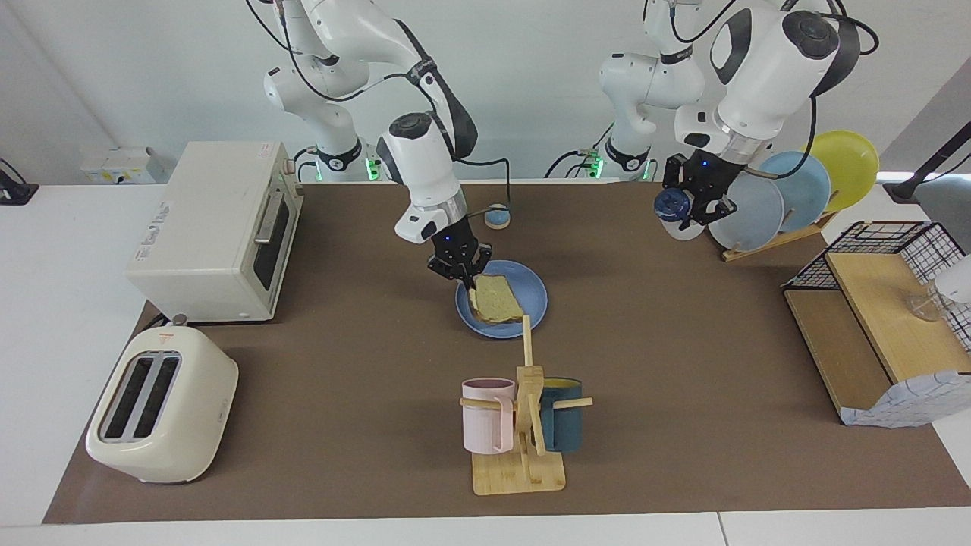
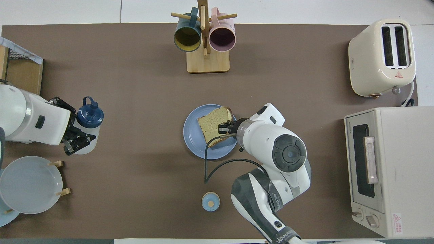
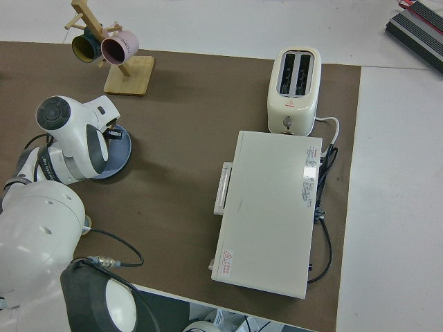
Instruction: Put bread on plate and add seasoning
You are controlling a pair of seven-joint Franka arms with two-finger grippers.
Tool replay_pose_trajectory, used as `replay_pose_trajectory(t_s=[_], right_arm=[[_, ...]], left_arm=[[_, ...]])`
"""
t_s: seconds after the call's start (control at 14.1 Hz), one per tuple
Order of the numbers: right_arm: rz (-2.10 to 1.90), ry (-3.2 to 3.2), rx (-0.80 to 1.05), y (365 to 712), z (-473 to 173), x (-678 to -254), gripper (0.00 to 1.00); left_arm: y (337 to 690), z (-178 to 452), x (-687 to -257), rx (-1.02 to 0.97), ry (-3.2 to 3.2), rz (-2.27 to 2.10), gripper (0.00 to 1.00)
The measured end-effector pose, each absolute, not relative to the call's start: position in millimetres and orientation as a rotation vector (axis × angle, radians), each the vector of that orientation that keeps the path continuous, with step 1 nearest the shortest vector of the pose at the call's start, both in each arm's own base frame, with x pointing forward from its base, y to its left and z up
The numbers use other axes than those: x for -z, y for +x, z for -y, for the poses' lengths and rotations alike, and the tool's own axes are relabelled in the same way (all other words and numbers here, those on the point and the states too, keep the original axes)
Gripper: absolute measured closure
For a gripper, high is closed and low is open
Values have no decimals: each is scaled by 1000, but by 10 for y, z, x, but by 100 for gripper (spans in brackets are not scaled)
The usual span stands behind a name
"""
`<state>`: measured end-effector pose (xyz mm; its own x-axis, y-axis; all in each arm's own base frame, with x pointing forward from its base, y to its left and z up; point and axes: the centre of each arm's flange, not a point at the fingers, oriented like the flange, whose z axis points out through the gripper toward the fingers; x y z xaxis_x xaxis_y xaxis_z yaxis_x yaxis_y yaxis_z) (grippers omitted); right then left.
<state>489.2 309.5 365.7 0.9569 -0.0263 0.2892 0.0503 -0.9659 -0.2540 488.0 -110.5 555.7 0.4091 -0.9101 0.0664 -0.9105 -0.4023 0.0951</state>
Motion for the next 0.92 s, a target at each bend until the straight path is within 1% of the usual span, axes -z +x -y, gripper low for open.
replay_pose_trajectory(t_s=[0.07, 0.14, 0.21, 0.35, 0.42, 0.57, 0.64, 0.78, 0.92], right_arm=[[17, -2848, 428, 4867, -3081, -3629, 88], [18, -2849, 427, 4850, -3074, -3614, 88], [18, -2850, 426, 4839, -3068, -3612, 83], [19, -2847, 431, 4835, -3067, -3639, 63], [19, -2843, 438, 4843, -3072, -3667, 51], [16, -2830, 460, 4886, -3083, -3756, 31], [13, -2824, 470, 4909, -3081, -3798, 19], [16, -2817, 483, 4933, -3088, -3855, 1], [28, -2833, 444, 4973, -3126, -3953, 0]], left_arm=[[4830, 1090, -5540, -2, 2524, 1660, 59], [4794, 1081, -5518, 3, 2514, 1668, 59], [4771, 1078, -5503, 7, 2506, 1675, 59], [4749, 1104, -5485, 14, 2497, 1686, 59], [4741, 1126, -5483, 17, 2493, 1692, 59], [4721, 1169, -5478, 27, 2478, 1710, 59], [4709, 1201, -5477, 31, 2468, 1723, 59], [4680, 1294, -5483, 31, 2443, 1756, 59], [4638, 1429, -5476, 33, 2412, 1797, 59]])
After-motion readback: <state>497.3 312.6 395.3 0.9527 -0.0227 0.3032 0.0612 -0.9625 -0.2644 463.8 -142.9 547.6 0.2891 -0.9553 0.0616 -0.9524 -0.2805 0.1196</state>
